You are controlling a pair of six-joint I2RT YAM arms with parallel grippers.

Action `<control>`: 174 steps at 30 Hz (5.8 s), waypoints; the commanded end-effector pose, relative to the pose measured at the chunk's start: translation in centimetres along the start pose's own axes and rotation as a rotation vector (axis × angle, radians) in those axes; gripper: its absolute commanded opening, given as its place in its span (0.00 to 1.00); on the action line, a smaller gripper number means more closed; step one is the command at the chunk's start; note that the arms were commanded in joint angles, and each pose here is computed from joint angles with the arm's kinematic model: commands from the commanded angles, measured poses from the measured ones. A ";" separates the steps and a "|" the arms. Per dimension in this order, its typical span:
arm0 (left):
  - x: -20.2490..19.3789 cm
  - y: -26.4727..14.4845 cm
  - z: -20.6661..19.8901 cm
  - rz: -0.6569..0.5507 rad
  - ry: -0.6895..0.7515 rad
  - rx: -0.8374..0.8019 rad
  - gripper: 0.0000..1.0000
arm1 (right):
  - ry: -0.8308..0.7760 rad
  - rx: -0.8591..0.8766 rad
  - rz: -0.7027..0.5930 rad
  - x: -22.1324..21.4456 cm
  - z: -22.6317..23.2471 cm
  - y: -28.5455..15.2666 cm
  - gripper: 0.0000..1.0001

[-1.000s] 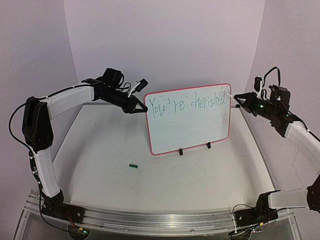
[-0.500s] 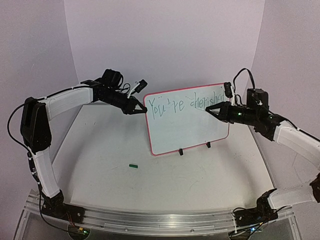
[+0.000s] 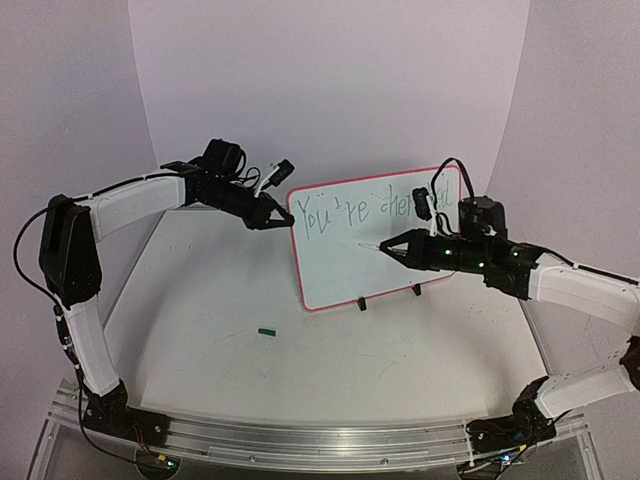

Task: Write a sentence on the whiteboard

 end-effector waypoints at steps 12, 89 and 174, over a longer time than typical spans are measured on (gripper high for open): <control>-0.9 -0.3 -0.2 0.031 -0.004 0.038 0.00 | -0.106 -0.026 0.006 -2.7 2.8 8.9 0.00; -0.4 -1.0 -0.6 0.017 0.010 0.052 0.00 | -0.059 -0.193 -0.006 -4.1 0.2 13.4 0.00; -0.3 -1.1 -0.6 0.016 0.011 0.055 0.00 | 0.001 -0.242 0.050 -5.7 -1.6 12.0 0.00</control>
Point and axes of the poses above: each gripper's point midway between its finger pads, its own y axis out along the fingers, its own z axis along the line the jaws close on, x = y × z, the point moved 8 cm from there along -y, back along the fingers, and after that the axes turned 2 degrees about -y, right-handed, at the moved point
